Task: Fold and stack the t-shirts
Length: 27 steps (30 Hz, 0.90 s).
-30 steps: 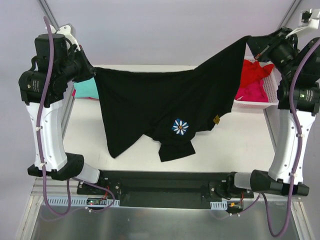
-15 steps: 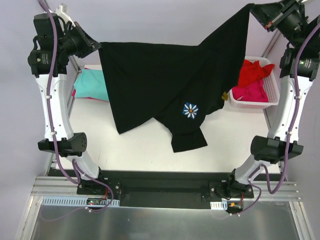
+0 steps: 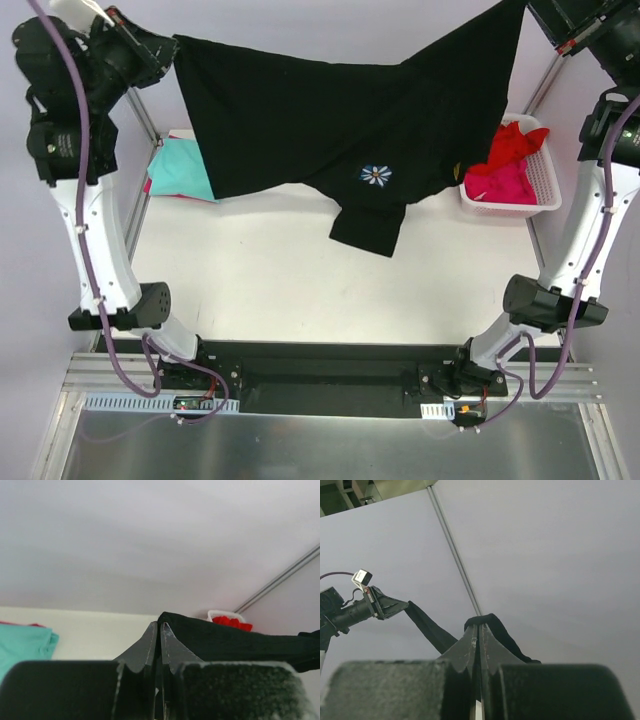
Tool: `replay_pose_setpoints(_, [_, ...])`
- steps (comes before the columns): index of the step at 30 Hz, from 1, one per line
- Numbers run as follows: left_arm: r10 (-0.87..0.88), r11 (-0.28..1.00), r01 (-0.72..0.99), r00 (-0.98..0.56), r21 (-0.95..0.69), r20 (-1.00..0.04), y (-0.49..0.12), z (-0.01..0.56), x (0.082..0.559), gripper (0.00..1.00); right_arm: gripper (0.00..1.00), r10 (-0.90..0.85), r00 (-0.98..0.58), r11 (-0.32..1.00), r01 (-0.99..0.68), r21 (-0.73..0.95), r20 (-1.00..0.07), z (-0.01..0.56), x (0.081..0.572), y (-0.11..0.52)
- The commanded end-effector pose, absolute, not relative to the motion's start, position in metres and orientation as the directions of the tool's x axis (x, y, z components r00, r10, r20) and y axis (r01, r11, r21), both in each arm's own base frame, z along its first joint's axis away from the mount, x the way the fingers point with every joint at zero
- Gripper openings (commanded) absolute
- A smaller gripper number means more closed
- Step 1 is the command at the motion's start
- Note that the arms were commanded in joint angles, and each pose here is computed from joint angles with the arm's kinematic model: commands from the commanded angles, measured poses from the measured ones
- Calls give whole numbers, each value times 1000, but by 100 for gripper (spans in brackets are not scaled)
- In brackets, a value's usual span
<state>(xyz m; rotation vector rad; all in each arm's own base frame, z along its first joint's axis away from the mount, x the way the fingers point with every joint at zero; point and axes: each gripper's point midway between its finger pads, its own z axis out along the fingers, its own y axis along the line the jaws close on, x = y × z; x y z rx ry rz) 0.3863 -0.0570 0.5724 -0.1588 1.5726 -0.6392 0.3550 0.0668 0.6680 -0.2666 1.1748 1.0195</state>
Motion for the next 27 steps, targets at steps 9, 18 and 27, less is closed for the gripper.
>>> replay_pose_setpoints(9, [-483,820,423,147,-386,-863,-67,653,248,0,0,523,184,467,-879,99,-832,729,201,115])
replay_pose_setpoints(18, [-486,829,449,281,-334,-828,-70,672,149,0,1,531,243,471,-881,45,-811,732,102,140])
replay_pose_setpoints(27, [-495,852,401,406,-337,-768,-56,688,97,0,0,578,278,471,-881,36,-767,749,64,145])
